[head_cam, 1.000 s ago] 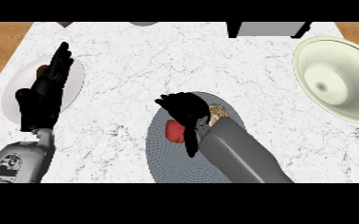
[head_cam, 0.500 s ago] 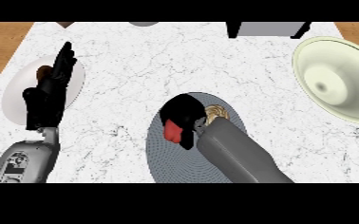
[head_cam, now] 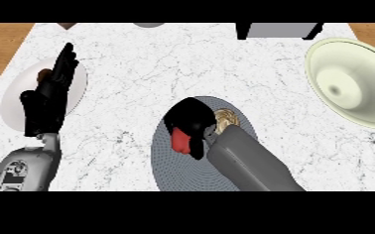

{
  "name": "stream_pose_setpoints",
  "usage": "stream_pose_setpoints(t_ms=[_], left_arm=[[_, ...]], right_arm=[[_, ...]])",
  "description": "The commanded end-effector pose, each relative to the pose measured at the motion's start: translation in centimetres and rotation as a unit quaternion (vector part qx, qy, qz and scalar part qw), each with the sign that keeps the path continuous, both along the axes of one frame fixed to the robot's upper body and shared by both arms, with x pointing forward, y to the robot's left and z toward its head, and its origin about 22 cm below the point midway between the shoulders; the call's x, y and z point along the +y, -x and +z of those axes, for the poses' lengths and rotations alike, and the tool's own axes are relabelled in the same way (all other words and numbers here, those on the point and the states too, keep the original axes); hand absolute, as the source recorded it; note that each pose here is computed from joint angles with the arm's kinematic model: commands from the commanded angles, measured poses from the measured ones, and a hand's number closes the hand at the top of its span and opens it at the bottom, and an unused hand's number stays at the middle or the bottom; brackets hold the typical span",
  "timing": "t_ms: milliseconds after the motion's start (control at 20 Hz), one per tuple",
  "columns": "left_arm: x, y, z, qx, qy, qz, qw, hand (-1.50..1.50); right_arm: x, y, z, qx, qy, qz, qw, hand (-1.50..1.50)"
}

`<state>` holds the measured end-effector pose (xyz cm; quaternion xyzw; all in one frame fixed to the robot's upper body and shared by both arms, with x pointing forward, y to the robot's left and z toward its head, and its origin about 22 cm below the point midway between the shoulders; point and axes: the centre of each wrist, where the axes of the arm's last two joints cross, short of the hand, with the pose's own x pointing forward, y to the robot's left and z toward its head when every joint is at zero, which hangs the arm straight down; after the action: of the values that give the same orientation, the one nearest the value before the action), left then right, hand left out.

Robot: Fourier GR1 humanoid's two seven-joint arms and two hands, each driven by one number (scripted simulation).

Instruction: Pick the bell pepper from the placemat and place it in the bowl

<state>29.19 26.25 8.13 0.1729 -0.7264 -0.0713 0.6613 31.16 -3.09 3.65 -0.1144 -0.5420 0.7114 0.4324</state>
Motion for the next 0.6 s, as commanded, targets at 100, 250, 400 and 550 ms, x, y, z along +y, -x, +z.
stream_pose_setpoints(t_ms=[100,250,400,550], left_arm=[[-0.7,0.7,-0.3,-0.003,-0.009,-0.018,0.9998,0.00],[-0.3,-0.1,-0.3,-0.001,0.001,-0.012,0.9999,0.00],[-1.3,-0.1,-0.4,-0.008,0.003,-0.019,0.9998,0.00],[-0.8,-0.4,-0.7,0.001,-0.010,-0.010,0.9999,0.00]], right_arm=[[-1.7,-1.6,0.4,-0.005,-0.051,-0.252,0.966,1.50],[-2.8,-3.2,2.0,-0.013,-0.092,-0.388,0.917,1.50],[-1.5,-2.7,4.6,-0.047,-0.176,-0.446,0.876,1.50],[0.6,-2.1,8.6,-0.116,-0.241,-0.461,0.846,1.50]])
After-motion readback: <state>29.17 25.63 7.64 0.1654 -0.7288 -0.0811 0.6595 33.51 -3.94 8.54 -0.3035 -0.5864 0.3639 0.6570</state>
